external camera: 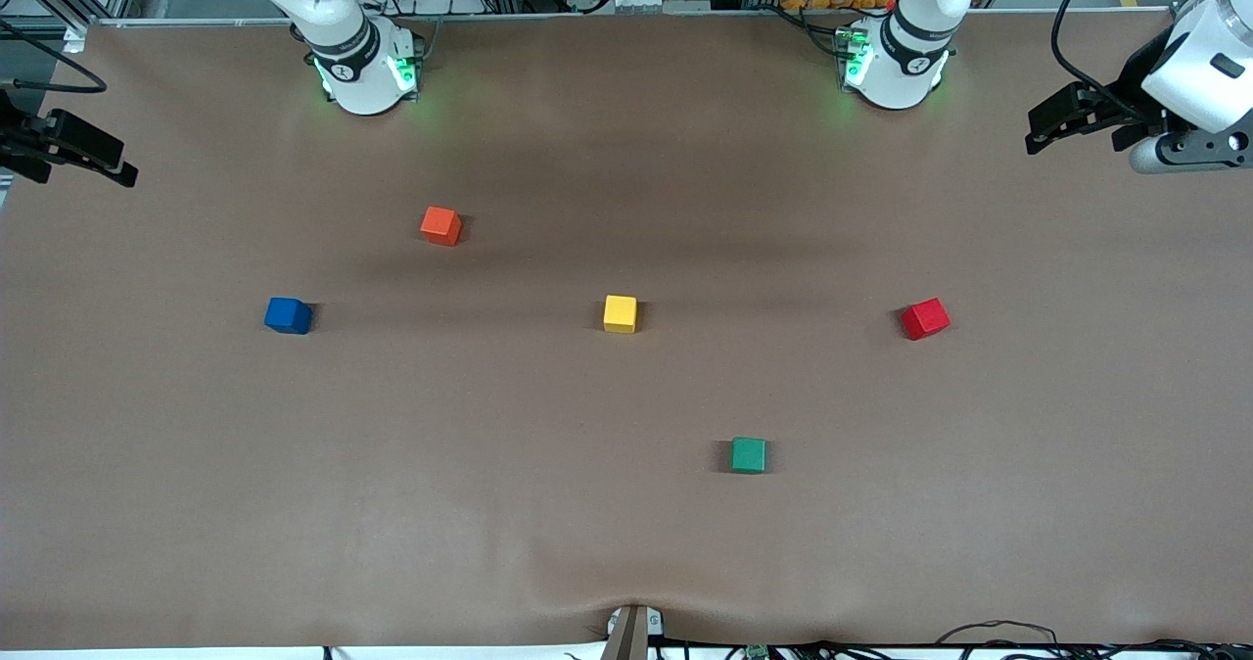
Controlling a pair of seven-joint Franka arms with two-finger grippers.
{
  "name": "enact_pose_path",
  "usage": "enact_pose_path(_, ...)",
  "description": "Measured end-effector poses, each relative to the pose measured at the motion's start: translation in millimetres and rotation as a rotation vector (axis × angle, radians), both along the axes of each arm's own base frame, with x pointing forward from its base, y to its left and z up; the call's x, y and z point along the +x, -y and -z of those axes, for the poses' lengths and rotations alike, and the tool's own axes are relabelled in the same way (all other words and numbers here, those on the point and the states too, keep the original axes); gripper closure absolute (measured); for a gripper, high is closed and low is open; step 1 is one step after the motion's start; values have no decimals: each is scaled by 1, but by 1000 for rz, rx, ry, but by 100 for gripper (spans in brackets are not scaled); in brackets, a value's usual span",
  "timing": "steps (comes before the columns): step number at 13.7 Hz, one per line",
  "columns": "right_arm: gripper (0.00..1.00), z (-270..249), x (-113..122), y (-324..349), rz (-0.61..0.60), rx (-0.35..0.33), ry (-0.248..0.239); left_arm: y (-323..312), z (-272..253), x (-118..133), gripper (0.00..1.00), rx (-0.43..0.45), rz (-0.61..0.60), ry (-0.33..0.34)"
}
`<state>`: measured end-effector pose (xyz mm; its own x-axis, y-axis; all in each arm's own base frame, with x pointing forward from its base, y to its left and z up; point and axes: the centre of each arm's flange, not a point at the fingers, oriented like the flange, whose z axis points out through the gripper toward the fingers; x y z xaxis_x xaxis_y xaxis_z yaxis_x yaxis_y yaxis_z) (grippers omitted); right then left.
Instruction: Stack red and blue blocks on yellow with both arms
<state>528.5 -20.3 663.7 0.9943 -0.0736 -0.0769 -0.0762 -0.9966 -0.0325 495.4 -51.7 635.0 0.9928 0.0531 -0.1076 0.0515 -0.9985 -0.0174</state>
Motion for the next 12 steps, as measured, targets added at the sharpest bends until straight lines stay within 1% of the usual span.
enact_pose_path(12, 0, 0, 0, 0, 1, 0, 0, -1, 6, 0, 0, 1, -1, -8)
